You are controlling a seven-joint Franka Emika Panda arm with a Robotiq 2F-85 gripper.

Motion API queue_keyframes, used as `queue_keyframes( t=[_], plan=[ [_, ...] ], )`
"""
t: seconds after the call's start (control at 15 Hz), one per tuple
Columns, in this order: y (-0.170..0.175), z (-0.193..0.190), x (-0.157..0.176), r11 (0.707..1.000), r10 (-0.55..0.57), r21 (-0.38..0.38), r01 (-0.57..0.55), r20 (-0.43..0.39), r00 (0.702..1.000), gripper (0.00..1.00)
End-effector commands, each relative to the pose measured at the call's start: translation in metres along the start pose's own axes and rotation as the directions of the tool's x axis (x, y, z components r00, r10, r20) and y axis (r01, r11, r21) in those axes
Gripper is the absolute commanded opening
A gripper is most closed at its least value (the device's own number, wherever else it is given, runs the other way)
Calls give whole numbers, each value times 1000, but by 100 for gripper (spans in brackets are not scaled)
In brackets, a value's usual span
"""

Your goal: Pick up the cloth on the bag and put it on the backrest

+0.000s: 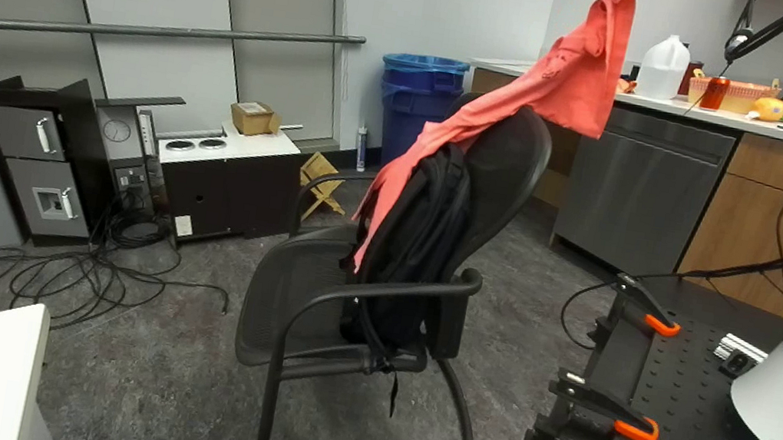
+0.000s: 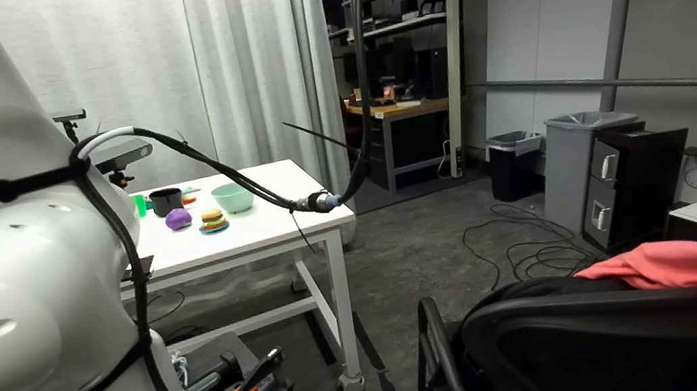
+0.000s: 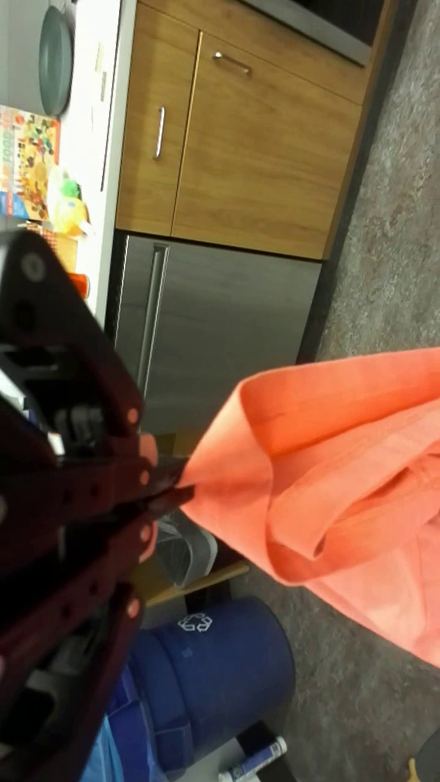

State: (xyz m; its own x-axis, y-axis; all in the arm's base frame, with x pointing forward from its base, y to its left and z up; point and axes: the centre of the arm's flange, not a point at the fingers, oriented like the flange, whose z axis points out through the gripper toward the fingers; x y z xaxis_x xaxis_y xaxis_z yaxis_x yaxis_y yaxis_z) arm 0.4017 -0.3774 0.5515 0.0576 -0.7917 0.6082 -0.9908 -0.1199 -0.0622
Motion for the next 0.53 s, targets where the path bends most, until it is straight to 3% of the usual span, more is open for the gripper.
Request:
queue_keyframes(
  t=[0.0,0.47],
  plan=[
    [13,6,-1,997,-34,-69,33,0,999,34],
    [16,5,-6,995,-50,-87,49,-7,999,88]
  ],
)
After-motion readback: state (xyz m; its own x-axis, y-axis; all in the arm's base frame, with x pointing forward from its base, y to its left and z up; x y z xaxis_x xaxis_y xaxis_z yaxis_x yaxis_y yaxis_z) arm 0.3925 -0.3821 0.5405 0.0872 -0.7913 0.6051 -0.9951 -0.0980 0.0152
